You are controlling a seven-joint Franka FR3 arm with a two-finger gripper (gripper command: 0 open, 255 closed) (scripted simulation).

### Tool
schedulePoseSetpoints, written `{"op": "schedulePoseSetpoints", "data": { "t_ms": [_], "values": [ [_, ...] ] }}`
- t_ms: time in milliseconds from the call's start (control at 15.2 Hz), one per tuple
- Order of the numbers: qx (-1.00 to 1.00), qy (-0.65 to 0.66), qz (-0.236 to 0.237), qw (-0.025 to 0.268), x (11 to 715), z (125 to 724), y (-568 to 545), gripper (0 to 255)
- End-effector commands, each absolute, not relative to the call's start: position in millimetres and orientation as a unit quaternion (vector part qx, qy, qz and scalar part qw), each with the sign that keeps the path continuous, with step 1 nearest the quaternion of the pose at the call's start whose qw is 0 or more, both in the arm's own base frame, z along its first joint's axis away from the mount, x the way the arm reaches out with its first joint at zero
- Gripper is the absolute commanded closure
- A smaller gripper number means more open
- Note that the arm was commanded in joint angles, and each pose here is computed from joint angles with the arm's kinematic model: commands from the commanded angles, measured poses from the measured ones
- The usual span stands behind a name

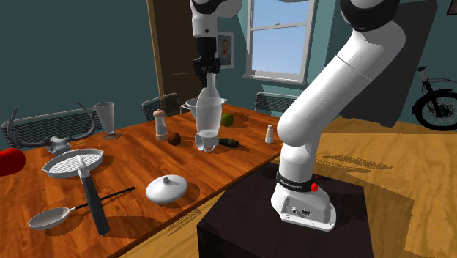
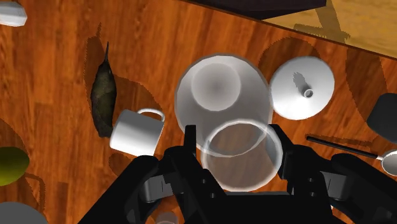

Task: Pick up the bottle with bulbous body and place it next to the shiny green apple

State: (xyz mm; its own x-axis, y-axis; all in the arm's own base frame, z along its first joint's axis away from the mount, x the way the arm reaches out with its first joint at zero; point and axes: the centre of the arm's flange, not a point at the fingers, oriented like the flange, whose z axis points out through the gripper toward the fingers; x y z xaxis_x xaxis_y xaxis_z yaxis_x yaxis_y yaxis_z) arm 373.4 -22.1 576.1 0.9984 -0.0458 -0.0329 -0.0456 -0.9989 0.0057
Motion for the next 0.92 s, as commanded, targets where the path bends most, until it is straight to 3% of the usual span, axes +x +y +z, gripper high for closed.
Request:
{"op": "schedulePoseSetpoints", "data": {
  "t_ms": [0,858],
  "values": [
    [1.000,-0.023,-0.016,0.003,373.7,587.0,-22.7,255],
    [1.000,-0.023,-0.016,0.003,373.7,655.6,-22.7,255]
  ]
}}
